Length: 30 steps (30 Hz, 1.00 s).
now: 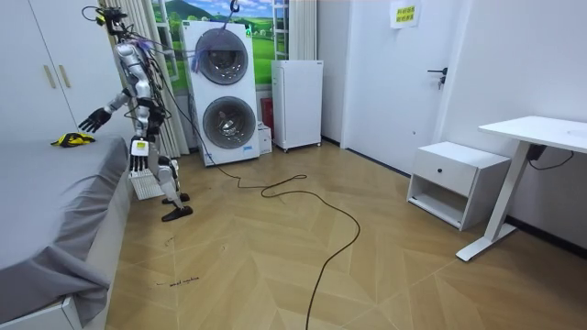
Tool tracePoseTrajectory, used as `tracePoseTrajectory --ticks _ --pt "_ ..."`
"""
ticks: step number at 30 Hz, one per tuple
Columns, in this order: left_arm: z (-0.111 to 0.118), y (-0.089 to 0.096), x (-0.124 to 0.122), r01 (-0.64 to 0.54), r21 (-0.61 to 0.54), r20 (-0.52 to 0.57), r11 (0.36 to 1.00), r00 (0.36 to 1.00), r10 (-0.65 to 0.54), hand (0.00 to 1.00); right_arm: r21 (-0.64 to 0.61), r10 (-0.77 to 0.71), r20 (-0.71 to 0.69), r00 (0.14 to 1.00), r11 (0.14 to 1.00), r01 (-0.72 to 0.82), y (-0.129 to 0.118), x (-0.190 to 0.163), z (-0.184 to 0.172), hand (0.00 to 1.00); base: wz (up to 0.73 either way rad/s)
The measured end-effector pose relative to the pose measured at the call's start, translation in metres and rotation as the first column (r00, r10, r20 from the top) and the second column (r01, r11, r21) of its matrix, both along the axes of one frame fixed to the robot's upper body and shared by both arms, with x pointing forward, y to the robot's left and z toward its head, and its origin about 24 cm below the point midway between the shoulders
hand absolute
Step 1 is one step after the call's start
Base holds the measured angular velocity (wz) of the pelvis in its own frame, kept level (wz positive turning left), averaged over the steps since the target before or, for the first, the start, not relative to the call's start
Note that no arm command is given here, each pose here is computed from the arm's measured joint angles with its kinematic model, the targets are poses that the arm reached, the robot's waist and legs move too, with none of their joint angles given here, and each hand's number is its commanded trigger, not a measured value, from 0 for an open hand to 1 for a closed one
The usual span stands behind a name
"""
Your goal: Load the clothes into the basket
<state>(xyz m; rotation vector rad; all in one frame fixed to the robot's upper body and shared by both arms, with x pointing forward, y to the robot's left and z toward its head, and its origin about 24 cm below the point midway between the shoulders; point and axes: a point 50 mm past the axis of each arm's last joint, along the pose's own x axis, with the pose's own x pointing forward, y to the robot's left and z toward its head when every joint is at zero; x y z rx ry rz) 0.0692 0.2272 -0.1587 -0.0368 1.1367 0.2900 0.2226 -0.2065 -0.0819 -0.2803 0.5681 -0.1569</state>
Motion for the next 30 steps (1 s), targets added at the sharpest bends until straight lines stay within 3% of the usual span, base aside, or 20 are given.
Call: tracePoseTrajectory --ticks 4,19,26,30 --pt "0.001 0.003 0.0 -0.015 -0.016 0.015 1.0 1.0 0.015 0.0 -0.029 -0.037 -0.1 0.994 0.999 0.034 -0.009 0.0 -0.013 0.0 0.25" --pt "0.002 0.019 -0.014 0.042 -0.017 -0.051 0.999 0.998 -0.042 0.0 -0.172 -0.174 -0.117 0.978 0.973 0.152 -0.048 0.025 0.002 0.0 0.19" --pt "0.001 0.013 -0.013 0.1 -0.023 -0.061 0.995 0.993 -0.102 0.0 -0.257 -0.324 0.011 0.946 0.913 0.316 -0.082 0.042 0.031 0.0 0.06" --pt "0.0 0.015 -0.015 0.105 -0.013 -0.076 0.994 0.991 -0.105 0.0 -0.222 -0.446 0.096 0.89 0.862 0.456 -0.097 0.053 0.05 0.0 -0.08"
